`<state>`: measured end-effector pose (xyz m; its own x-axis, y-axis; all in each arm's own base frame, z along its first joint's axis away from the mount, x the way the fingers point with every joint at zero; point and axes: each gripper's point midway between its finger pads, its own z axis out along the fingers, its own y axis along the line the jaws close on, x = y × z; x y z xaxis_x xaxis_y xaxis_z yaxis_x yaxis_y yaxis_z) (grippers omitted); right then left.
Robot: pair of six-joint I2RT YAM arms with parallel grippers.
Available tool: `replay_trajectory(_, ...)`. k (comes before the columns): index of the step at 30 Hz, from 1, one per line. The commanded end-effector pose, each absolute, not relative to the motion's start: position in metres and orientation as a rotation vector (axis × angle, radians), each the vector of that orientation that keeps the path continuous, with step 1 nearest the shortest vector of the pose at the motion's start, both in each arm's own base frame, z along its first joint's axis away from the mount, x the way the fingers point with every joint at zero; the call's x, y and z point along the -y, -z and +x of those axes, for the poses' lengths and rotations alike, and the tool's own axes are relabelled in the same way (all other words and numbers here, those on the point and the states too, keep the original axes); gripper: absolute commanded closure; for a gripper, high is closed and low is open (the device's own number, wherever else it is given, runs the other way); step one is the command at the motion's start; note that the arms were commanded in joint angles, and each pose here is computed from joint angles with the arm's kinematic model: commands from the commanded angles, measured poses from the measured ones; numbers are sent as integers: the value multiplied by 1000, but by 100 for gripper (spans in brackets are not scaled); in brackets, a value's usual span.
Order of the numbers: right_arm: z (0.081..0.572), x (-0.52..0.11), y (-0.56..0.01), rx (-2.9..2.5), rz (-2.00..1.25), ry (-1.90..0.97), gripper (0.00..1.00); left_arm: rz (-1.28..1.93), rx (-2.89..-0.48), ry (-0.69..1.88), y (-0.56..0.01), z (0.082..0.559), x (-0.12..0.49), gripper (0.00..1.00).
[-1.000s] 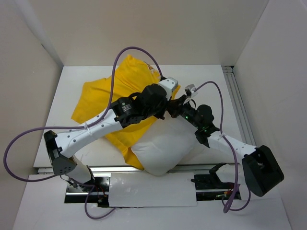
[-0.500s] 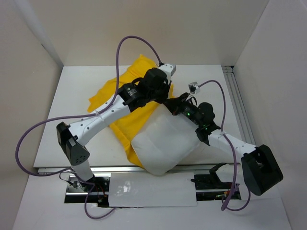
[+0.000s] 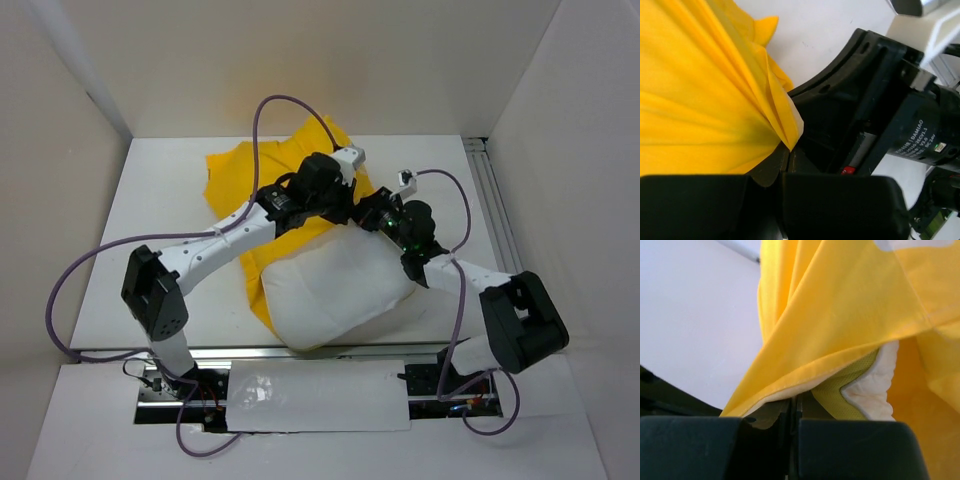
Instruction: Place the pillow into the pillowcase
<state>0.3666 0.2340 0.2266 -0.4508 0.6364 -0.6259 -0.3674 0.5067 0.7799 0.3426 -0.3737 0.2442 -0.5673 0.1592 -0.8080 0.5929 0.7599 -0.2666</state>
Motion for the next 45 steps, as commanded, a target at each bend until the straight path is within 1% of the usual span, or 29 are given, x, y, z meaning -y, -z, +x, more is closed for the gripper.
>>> replay_trajectory(1, 367, -232, -314, -1344, 196, -1359, 100, 730, -2147, 893, -229, 288, 409, 100)
replay_trajectory(5, 368, -222, -319, -1303, 115, -1291, 100, 814, -2188, 839, -193, 276, 394, 100)
replay_trajectory(9, 385, -191, -309, -1305, 191, -1069, 100, 1023, -2049, 1020, -205, 232, 407, 100)
replay_trajectory(11, 389, -180, -307, -1297, 243, -1019, 100, 1071, -1997, 1045, -213, 217, 417, 100)
replay_trajectory(14, 395, -171, -301, -1289, 318, -997, 100, 1157, -1965, 1099, -219, 190, 429, 100)
replay_trajectory(15, 392, -173, -292, -1300, 339, -989, 100, 1213, -1940, 1160, -221, 177, 432, 100)
replay_trajectory(18, 398, -157, -273, -1268, 464, -914, 100, 1262, -1895, 1273, -231, 154, 442, 100)
replay_trajectory(20, 402, -159, -269, -1251, 469, -929, 100, 1263, -1908, 1299, -225, 147, 445, 100)
replay_trajectory(24, 392, -178, -279, -1203, 383, -995, 100, 1256, -1960, 1286, -209, 149, 447, 100)
replay_trajectory(27, 388, -178, -276, -1193, 370, -1007, 100, 1230, -2031, 1248, -195, 159, 449, 100)
replay_trajectory(29, 384, -183, -277, -1208, 335, -1018, 100, 1136, -2099, 1197, -186, 178, 445, 100)
replay_trajectory(30, 383, -187, -267, -1275, 304, -1023, 99, 1063, -2160, 1179, -180, 193, 439, 100)
replay_trajectory(31, 386, -189, -271, -1296, 276, -1015, 97, 1010, -2182, 1164, -179, 204, 434, 100)
replay_trajectory(32, 384, -195, -273, -1328, 232, -1015, 94, 933, -2209, 1142, -177, 229, 425, 100)
replay_trajectory(33, 384, -203, -247, -1476, 191, -1009, 91, 881, -2241, 1131, -175, 240, 416, 100)
replay_trajectory(35, 385, -211, -243, -1555, 102, -964, 80, 782, -2283, 1140, -175, 264, 406, 100)
replay_trajectory(36, 379, -215, -222, -1671, 73, -959, 71, 712, -2301, 1121, -172, 285, 394, 100)
replay_trajectory(37, 378, -213, -213, -1713, 19, -920, 64, 689, -2303, 1113, -174, 295, 391, 100)
replay_trajectory(38, 379, -214, -215, -1752, 26, -913, 60, 630, -2327, 1054, -167, 309, 385, 100)
replay_trajectory(39, 370, -209, -187, -1905, 62, -872, 50, 594, -2314, 1032, -174, 325, 380, 100)
replay_trajectory(40, 369, -202, -178, -1954, 41, -825, 40, 602, -2312, 1013, -175, 328, 380, 100)
replay_trajectory(41, 367, -201, -175, -1994, 30, -804, 33, 563, -2327, 961, -172, 339, 373, 100)
replay_trajectory(42, 356, -196, -157, -2092, 20, -783, 27, 553, -2336, 936, -167, 348, 370, 100)
replay_trajectory(43, 350, -192, -153, -2126, -17, -750, 16, 543, -2323, 921, -173, 354, 372, 100)
replay_trajectory(45, 338, -178, -143, -2209, -6, -702, 11, 522, -2355, 859, -163, 365, 366, 100)
